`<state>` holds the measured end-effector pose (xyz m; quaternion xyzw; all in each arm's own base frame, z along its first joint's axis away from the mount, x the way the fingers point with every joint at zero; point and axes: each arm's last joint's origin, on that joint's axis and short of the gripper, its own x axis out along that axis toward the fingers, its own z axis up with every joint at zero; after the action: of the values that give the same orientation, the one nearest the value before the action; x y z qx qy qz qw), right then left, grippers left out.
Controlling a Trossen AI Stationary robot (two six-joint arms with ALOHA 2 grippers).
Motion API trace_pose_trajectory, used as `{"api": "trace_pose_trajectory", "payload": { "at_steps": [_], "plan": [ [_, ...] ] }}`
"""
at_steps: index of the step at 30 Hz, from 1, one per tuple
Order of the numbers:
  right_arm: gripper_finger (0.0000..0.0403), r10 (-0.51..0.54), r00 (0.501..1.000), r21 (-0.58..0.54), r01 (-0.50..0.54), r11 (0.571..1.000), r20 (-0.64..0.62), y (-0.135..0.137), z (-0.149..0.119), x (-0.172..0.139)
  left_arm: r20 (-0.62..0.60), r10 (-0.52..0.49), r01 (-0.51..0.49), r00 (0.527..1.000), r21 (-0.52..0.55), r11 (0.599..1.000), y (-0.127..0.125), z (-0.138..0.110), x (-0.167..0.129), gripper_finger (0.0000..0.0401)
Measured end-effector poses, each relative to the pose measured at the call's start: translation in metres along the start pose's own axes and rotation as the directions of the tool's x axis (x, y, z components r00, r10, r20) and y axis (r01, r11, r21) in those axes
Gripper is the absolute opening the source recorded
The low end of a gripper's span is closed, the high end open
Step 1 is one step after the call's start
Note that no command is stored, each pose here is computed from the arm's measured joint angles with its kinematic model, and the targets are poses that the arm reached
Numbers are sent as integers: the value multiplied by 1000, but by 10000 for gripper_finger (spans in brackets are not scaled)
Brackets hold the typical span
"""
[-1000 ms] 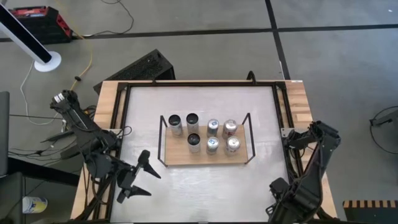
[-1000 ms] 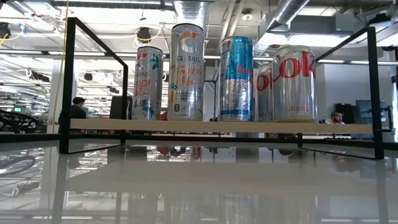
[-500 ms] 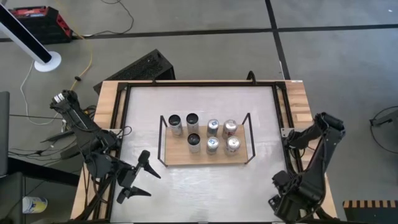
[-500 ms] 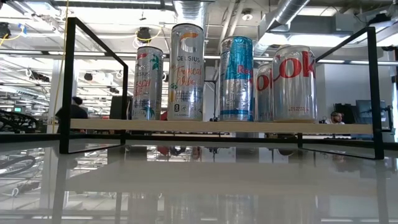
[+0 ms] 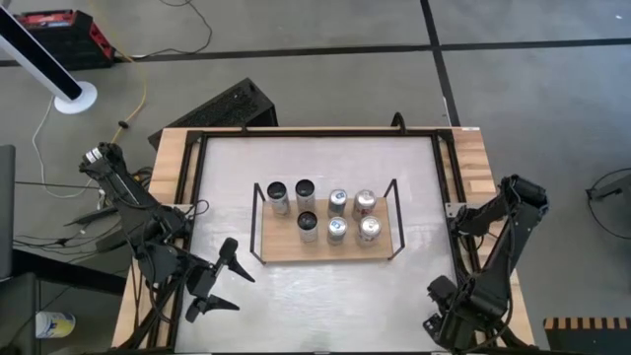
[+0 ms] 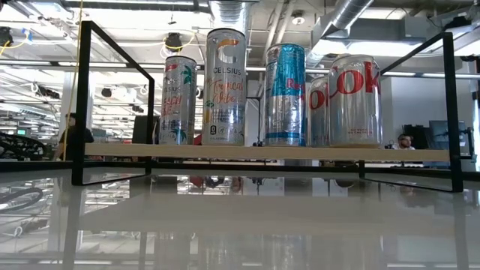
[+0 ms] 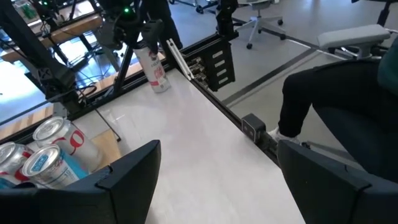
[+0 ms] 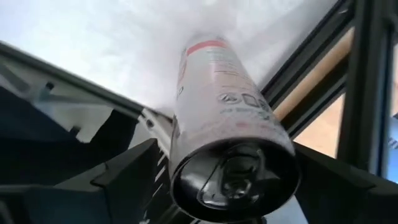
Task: Place canned beverage on shelf
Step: Put the white pink soda can on the shelf aligned with the other white pink soda can
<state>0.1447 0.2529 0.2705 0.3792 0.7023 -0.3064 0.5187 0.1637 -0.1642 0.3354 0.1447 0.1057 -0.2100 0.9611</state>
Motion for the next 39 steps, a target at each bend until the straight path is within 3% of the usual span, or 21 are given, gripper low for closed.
{"api": "trace_pose_trajectory", "payload": {
  "at_steps": [6, 12, 16, 20, 25, 29, 33, 37, 39],
  "plan": [
    [280, 49, 999, -81, -51, 995, -23, 6, -2, -9, 0, 0, 0, 1000, 1, 1000, 0, 0, 0, 306],
    [276, 171, 985, -113, -170, 979, 1, 24, 17, -31, 2, -10, 10, 1000, -42, 999, 0, 0, 0, 306],
    [276, 335, 941, -177, -325, 929, 33, 46, 43, -48, 11, -100, 100, 995, -149, 984, -10, -3, 1, 306],
    [276, 439, 896, -297, -404, 865, 59, 75, 78, -57, -19, -151, 146, 988, -160, 976, -37, -20, 7, 306],
    [276, 469, 878, -463, -380, 801, 91, 118, 115, -80, 41, -87, 91, 995, -133, 987, -63, -34, 22, 306],
    [276, 439, 891, -594, -295, 749, 112, 152, 130, -95, 56, 56, -48, 997, -150, 987, -71, -57, 48, 306],
    [276, 379, 917, -669, -202, 716, 129, 176, 143, -100, 1, 172, -168, 985, -207, 964, -67, -76, 72, 306],
    [276, 389, 910, -743, -162, 650, 142, 194, 157, -85, 8, 126, -119, 992, -265, 957, -62, -88, 96, 306],
    [276, 370, 917, -757, -134, 640, 150, 198, 161, -76, 24, 125, -112, 992, -300, 947, -58, -93, 107, 306]
  ]
}}
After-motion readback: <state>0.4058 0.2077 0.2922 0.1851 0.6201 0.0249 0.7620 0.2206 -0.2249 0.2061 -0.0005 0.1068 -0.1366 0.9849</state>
